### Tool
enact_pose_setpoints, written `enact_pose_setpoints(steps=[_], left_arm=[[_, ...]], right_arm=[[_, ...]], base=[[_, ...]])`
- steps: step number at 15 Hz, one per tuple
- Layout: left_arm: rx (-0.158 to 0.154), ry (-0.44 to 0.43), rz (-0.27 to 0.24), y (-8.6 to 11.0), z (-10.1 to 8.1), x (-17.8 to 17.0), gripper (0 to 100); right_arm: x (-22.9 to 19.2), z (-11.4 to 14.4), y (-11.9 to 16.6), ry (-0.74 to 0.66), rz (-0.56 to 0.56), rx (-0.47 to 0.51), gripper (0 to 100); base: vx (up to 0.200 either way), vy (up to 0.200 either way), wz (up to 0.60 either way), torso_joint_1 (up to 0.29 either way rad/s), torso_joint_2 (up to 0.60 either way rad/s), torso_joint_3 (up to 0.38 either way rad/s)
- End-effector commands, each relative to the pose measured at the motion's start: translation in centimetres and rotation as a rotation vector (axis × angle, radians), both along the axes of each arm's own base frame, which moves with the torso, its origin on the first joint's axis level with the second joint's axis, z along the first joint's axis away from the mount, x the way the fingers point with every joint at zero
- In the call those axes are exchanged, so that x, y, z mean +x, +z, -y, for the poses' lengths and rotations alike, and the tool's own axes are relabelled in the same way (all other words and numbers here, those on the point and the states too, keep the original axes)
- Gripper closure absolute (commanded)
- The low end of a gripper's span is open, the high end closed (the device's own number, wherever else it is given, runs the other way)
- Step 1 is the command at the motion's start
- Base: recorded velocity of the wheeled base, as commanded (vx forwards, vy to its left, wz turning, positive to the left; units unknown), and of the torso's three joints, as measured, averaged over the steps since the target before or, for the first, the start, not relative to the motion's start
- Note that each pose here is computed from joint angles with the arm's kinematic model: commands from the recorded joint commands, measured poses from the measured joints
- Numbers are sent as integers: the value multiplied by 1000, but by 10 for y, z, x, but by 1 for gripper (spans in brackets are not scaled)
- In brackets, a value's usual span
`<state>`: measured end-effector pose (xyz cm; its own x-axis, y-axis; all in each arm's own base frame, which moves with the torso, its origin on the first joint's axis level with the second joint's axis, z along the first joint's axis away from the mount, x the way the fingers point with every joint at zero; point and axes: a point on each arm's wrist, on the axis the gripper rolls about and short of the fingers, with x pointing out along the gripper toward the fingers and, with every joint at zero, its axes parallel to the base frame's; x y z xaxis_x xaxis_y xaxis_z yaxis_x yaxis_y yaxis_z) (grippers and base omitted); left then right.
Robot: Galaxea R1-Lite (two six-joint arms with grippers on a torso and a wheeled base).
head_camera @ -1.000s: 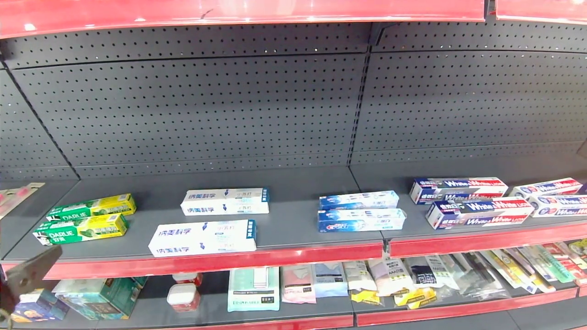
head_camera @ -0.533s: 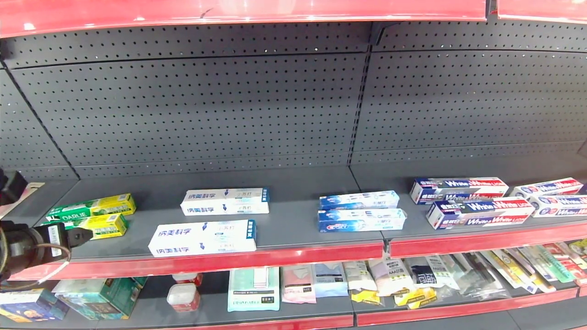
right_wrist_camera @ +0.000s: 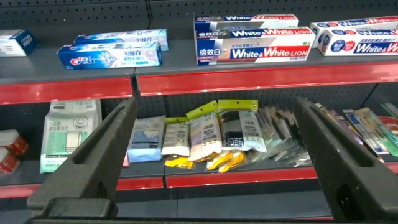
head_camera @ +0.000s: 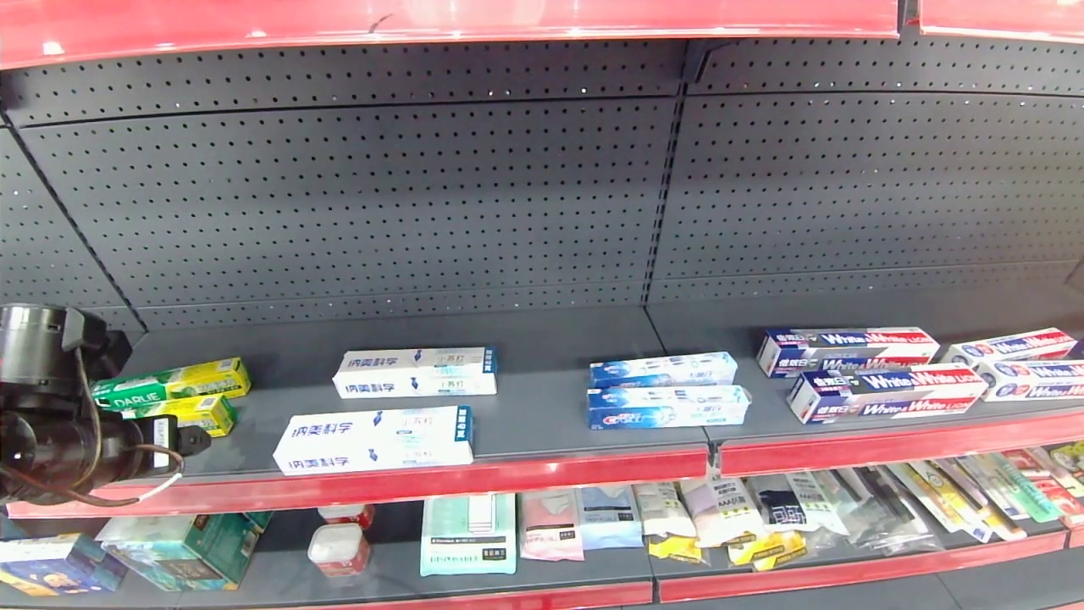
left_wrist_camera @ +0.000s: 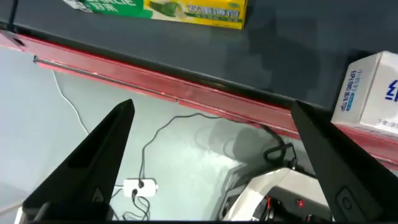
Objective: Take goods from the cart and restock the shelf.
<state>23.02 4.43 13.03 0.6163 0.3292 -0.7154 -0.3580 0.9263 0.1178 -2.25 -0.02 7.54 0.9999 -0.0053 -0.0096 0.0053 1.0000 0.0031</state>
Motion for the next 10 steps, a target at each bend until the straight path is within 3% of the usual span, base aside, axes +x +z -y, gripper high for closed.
enact_pose_setpoints(steps=[1, 3, 10], left_arm=[[-10, -1, -50, -15, 0, 5, 0], [-16, -9, -78, -23, 0, 10, 0], [-23, -51, -34, -34, 5, 31, 0]], right_arm=[[0, 0, 0, 1, 0, 0, 0], [0, 0, 0, 1, 0, 0, 0], [0, 0, 0, 1, 0, 0, 0]], base=[[0, 0, 0, 0, 0, 0], [0, 0, 0, 0, 0, 0], [0, 0, 0, 0, 0, 0]])
